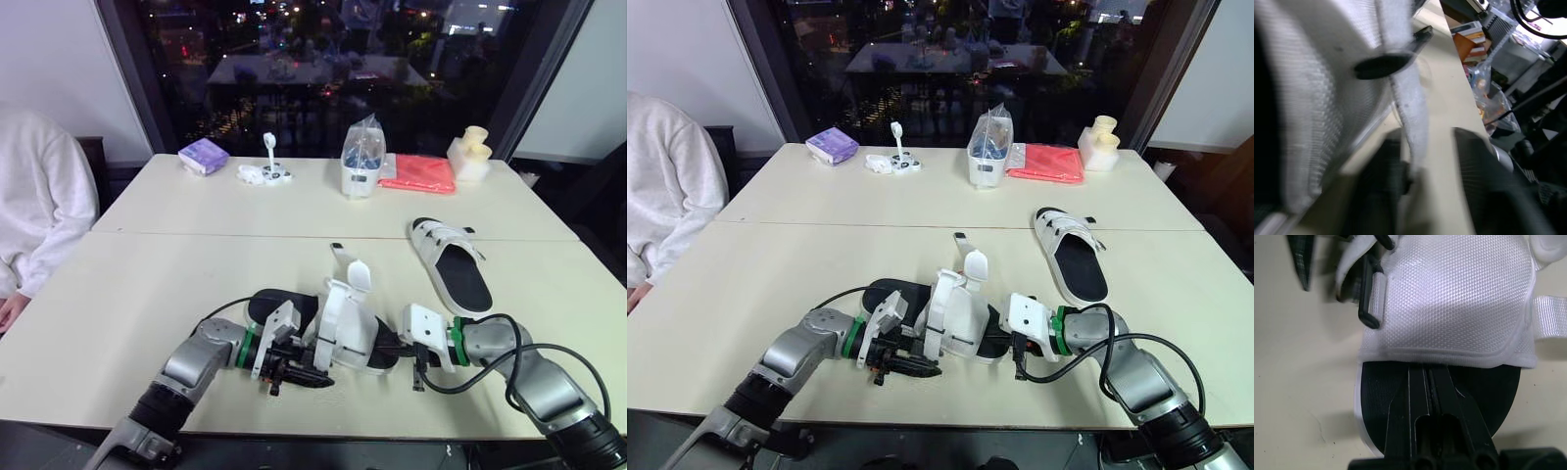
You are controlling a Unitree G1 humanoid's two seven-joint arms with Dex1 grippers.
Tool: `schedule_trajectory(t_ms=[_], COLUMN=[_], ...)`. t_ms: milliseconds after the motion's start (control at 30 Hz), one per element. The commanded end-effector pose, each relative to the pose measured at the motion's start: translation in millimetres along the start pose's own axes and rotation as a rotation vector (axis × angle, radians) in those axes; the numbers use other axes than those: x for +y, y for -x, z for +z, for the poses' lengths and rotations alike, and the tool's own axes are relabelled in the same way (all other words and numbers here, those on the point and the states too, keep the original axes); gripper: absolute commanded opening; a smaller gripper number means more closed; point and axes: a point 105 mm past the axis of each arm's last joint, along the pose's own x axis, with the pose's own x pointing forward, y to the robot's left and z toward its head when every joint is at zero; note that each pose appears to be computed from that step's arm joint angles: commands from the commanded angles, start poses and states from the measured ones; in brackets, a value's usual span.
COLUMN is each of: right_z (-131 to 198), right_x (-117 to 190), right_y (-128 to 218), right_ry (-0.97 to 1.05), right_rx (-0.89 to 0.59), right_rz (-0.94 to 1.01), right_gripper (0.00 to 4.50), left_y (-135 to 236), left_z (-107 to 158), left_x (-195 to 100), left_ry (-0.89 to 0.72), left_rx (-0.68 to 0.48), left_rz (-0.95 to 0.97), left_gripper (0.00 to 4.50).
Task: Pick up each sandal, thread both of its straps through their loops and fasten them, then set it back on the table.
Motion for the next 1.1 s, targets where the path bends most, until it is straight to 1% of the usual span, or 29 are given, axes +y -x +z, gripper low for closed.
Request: schedule_trajectory(t_ms=[33,100,133,233,367,533,833,867,933,1000,1067,1100], right_z=[-4.8,-5.5,-5.6,-5.8,-7.0,-7.2,-7.8,-7.8,-7.6,-7.5,-7.6,-7.6], right_x=[3.5,3.4,3.2,2.8,2.7,0.1,-3.2,-3.4,-3.2,-3.4,-2.9,-2.5], right_y=[0.5,0.8,0.9,1.8,3.1,2.9,2.7,2.5,2.4,2.0,1.8,1.8], right_ry=[-0.010,-0.010,-0.010,-0.011,-0.011,-0.007,0.000,0.000,0.001,0.002,0.002,0.003], right_rx=[0.023,0.025,0.026,0.028,0.033,0.034,0.034,0.034,0.032,0.032,0.032,0.032], right_rz=[0.006,0.006,0.006,0.006,0.008,0.005,-0.004,-0.005,-0.007,-0.008,-0.008,-0.007], right_gripper=[0.00,0.00,0.00,0.00,0.00,0.00,0.00,0.00,0.00,0.00,0.00,0.00], left_y=[8.6,14.3,15.5,17.3,25.8,35.3,33.8,32.7,32.1,31.8,32.7,32.3], left_z=[6.6,6.7,11.9,35.2,62.4,86.9,117.5,118.5,112.1,107.8,108.7,110.6], left_x=[-8.3,-21.4,-27.2,-43.0,-62.8,-77.3,-74.5,-69.3,-48.2,-35.0,-28.2,-20.0], left_ry=[-0.012,-0.051,-0.063,-0.066,-0.135,-0.192,-0.243,-0.244,-0.232,-0.211,-0.151,-0.115], left_rx=[0.020,0.074,0.085,0.065,0.088,0.108,0.073,0.072,0.083,0.089,0.064,0.035], left_rz=[-0.034,-0.095,-0.121,-0.205,-0.318,-0.394,-0.389,-0.366,-0.289,-0.245,-0.241,-0.221], left_gripper=[0.04,0.04,0.04,0.04,0.04,0.04,0.04,0.04,0.04,0.04,0.04,0.04])
